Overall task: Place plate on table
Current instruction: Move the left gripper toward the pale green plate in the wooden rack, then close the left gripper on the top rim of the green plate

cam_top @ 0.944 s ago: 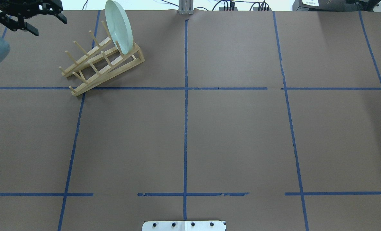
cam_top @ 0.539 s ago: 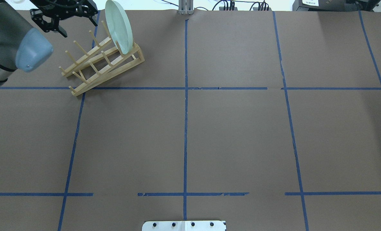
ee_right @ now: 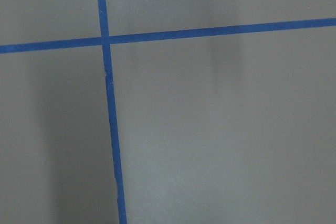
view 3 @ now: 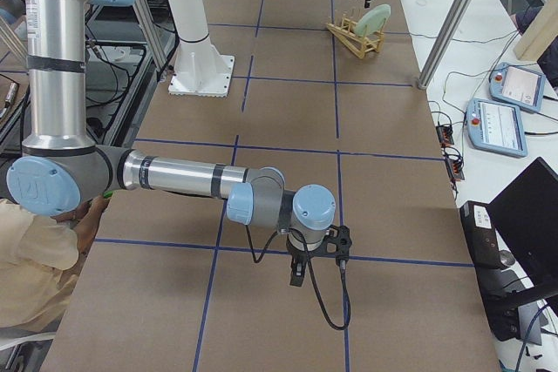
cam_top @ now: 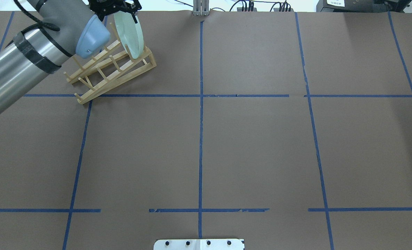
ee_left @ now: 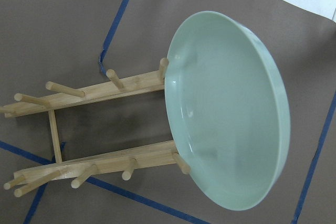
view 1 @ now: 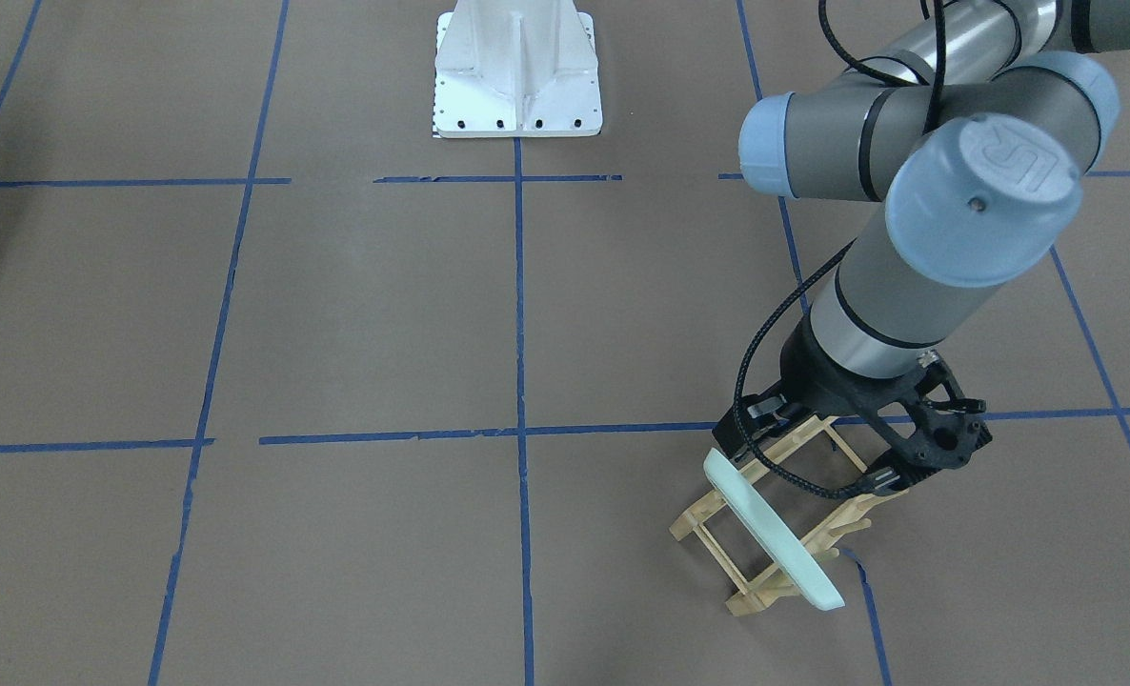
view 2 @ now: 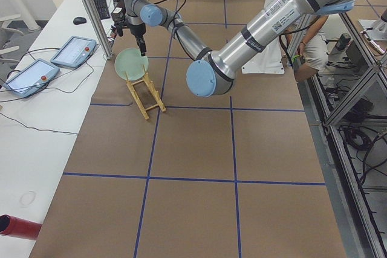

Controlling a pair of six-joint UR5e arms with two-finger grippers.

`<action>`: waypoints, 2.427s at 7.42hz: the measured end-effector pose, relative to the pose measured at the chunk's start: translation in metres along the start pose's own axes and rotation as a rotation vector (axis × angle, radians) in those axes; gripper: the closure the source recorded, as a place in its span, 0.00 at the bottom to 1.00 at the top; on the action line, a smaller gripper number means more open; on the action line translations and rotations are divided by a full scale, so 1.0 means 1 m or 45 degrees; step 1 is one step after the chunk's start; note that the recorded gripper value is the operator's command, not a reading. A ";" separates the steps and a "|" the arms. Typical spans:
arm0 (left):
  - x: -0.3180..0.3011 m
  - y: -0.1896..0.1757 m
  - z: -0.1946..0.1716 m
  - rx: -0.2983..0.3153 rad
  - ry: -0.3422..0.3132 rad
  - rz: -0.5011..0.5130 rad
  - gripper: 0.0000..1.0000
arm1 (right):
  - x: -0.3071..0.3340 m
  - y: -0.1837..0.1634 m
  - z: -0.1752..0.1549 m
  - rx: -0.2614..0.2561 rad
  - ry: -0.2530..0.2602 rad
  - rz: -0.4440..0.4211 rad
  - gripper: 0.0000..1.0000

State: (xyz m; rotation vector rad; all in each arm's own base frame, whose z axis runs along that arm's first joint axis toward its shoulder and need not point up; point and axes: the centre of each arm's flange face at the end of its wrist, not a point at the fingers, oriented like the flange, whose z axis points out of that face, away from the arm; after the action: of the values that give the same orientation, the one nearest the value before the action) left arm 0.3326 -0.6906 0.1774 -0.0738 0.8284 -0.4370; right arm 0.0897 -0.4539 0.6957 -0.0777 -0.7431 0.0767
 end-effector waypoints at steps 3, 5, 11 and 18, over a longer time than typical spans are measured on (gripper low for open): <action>0.044 -0.011 0.006 0.119 -0.084 -0.027 0.02 | 0.000 0.000 0.000 0.001 0.000 -0.001 0.00; 0.061 -0.001 0.028 0.217 -0.159 0.011 0.11 | 0.000 0.000 0.000 0.001 0.000 -0.001 0.00; 0.059 -0.003 0.050 0.325 -0.246 0.038 0.88 | 0.000 0.000 -0.001 0.001 0.000 -0.001 0.00; 0.066 0.029 -0.019 0.350 -0.182 0.052 1.00 | 0.000 0.000 0.000 0.001 0.000 -0.001 0.00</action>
State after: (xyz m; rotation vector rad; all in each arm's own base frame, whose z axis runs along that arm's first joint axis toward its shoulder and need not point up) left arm 0.3680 -0.6892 0.1122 0.1644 0.6225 -0.4975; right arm 0.0898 -0.4540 0.6951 -0.0764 -0.7431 0.0763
